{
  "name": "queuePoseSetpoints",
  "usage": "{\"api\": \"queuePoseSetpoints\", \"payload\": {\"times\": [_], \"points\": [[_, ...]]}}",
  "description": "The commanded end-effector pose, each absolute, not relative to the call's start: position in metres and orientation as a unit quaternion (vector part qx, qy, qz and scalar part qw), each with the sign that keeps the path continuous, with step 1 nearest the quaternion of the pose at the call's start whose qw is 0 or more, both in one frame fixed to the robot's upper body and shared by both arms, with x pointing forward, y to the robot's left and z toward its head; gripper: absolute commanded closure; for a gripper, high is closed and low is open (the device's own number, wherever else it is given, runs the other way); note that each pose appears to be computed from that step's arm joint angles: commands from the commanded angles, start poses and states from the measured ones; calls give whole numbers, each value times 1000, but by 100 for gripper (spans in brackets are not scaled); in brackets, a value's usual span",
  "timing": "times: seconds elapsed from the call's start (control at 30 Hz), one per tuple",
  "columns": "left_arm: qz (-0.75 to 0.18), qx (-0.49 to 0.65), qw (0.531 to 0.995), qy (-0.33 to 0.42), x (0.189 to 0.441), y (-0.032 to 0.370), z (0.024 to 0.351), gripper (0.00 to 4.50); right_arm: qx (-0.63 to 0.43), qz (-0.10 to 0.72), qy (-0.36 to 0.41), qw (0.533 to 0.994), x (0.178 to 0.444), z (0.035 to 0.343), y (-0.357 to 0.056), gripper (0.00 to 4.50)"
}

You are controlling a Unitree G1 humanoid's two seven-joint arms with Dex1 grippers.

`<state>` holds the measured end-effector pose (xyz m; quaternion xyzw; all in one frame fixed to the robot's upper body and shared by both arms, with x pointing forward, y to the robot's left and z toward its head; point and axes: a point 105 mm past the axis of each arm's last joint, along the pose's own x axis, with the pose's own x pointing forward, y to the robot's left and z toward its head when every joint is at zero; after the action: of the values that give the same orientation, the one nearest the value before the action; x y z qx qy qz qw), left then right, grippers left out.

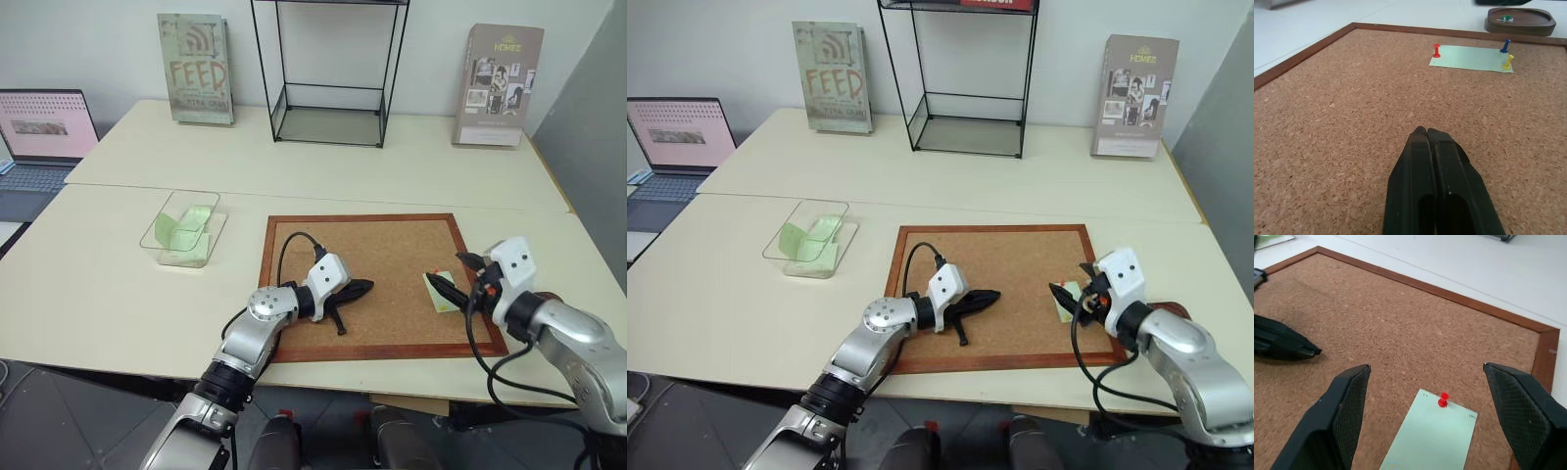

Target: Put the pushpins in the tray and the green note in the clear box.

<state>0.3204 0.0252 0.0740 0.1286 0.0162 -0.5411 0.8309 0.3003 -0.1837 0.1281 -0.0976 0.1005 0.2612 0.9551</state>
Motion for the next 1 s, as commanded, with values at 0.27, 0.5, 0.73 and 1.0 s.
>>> {"api": "queuePoseSetpoints", "payload": {"times": [0.27,0.5,0.73,1.0], "points": [[-537,143,831,34,319,30,61,450,-107,245,119,956,321,114,-188,95],[-533,141,834,28,319,30,64,450,-109,244,122,956,328,107,-187,222],[-530,141,836,27,320,31,65,450,-113,235,124,957,332,105,-192,340],[-526,159,835,39,322,31,60,450,-116,242,112,957,332,114,-188,446]]}}
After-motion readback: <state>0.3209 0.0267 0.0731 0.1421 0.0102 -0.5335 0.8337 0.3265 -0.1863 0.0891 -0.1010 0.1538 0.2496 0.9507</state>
